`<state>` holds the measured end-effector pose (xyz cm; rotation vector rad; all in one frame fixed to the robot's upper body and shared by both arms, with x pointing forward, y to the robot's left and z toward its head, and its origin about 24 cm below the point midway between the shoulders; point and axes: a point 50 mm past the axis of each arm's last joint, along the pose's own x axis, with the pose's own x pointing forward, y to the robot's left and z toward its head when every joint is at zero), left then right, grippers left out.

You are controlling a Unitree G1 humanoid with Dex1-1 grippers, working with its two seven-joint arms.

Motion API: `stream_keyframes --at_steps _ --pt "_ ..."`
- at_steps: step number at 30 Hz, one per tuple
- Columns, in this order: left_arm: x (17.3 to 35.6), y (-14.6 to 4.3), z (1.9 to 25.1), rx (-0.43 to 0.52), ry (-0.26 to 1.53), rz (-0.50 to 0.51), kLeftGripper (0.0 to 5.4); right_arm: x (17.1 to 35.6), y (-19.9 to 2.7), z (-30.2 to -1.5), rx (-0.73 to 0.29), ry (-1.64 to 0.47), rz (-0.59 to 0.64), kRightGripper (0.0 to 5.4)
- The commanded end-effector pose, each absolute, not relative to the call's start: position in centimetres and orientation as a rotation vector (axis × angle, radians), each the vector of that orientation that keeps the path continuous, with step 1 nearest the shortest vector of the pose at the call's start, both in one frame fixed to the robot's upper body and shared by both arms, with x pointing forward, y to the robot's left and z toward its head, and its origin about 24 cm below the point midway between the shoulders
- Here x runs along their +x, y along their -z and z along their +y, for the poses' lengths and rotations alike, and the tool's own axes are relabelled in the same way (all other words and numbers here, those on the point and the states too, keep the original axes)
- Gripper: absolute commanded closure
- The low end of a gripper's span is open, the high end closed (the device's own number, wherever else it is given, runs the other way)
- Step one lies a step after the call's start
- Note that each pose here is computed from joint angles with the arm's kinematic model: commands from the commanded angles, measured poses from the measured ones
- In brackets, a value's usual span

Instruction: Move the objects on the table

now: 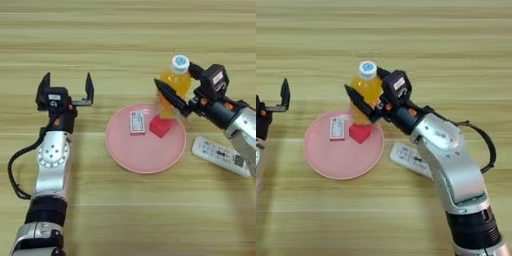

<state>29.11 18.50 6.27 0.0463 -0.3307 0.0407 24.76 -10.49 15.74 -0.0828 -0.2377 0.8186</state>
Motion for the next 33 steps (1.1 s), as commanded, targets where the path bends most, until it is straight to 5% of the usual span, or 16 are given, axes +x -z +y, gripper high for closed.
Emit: stream_keyframes --at_steps 1,19,33 --pt "29.6 -6.6 18.3 0.047 -0.037 -0.343 0.0 23.9 -16.1 -9.6 -0.051 -0.937 -0.229 1.92" --pt "29.6 -6.7 18.0 0.045 -0.037 -0.349 0.0 23.5 -11.3 -7.2 -0.052 -1.129 -0.068 1.92" --pt "29.6 -6.7 18.0 0.051 -0.033 -0.35 0.0 23.6 -8.8 -6.7 -0.06 -1.141 -0.149 1.93"
